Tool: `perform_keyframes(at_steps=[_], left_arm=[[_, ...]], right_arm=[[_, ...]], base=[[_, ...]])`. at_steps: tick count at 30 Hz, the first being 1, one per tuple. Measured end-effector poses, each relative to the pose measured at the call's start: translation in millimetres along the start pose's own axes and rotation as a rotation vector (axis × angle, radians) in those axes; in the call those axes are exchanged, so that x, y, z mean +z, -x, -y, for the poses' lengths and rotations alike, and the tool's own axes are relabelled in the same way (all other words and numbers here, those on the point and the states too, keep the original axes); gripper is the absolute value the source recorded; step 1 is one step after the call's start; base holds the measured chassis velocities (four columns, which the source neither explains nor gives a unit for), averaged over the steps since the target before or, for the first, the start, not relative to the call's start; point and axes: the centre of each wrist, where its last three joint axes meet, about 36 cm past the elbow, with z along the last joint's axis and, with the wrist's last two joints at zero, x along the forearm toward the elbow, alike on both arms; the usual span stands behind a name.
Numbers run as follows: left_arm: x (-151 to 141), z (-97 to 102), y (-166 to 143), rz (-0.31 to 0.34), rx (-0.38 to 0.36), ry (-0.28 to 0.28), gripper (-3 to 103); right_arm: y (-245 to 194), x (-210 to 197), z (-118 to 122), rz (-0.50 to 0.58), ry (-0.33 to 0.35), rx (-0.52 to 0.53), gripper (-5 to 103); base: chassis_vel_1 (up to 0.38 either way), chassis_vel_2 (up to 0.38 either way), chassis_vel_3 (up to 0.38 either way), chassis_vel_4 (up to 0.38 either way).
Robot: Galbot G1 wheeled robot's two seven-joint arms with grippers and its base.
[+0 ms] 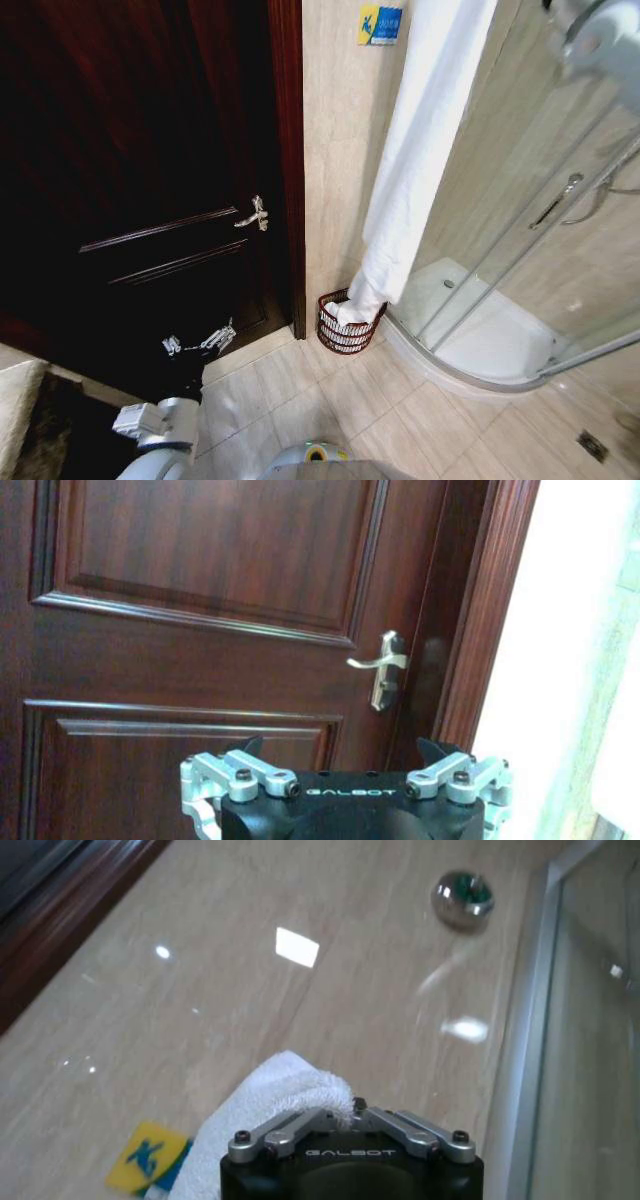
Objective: Discard the used towel into the hamper.
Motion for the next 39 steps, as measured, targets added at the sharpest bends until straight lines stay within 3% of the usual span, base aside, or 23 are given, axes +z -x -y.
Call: perform_keyframes(at_steps=[12,24,30,32,39], left_arm=[[0,0.0,0,0.000,0.000,0.000,100],[0,0.0,0,0.000,0.000,0.000,100],[0,0.0,0,0.000,0.000,0.000,100],[0,0.0,0,0.000,0.000,0.000,100],[0,0.0,0,0.000,0.000,0.000,100]], right_arm=[[-7,63,-8,-0.036,0.063,-0.034,2],[-6,81,-14,-0.033,0.089,-0.042,2],[-25,121,-39,-0.055,0.146,-0.069,2],[-41,151,-54,-0.087,0.167,-0.076,2],[-66,191,-74,-0.145,0.197,-0.059,2]], base=[[0.000,0.000,0.000,0.000],[0.000,0.000,0.000,0.000],[0.000,0.000,0.000,0.000],[0.000,0.000,0.000,0.000],[0.000,0.000,0.000,0.000]])
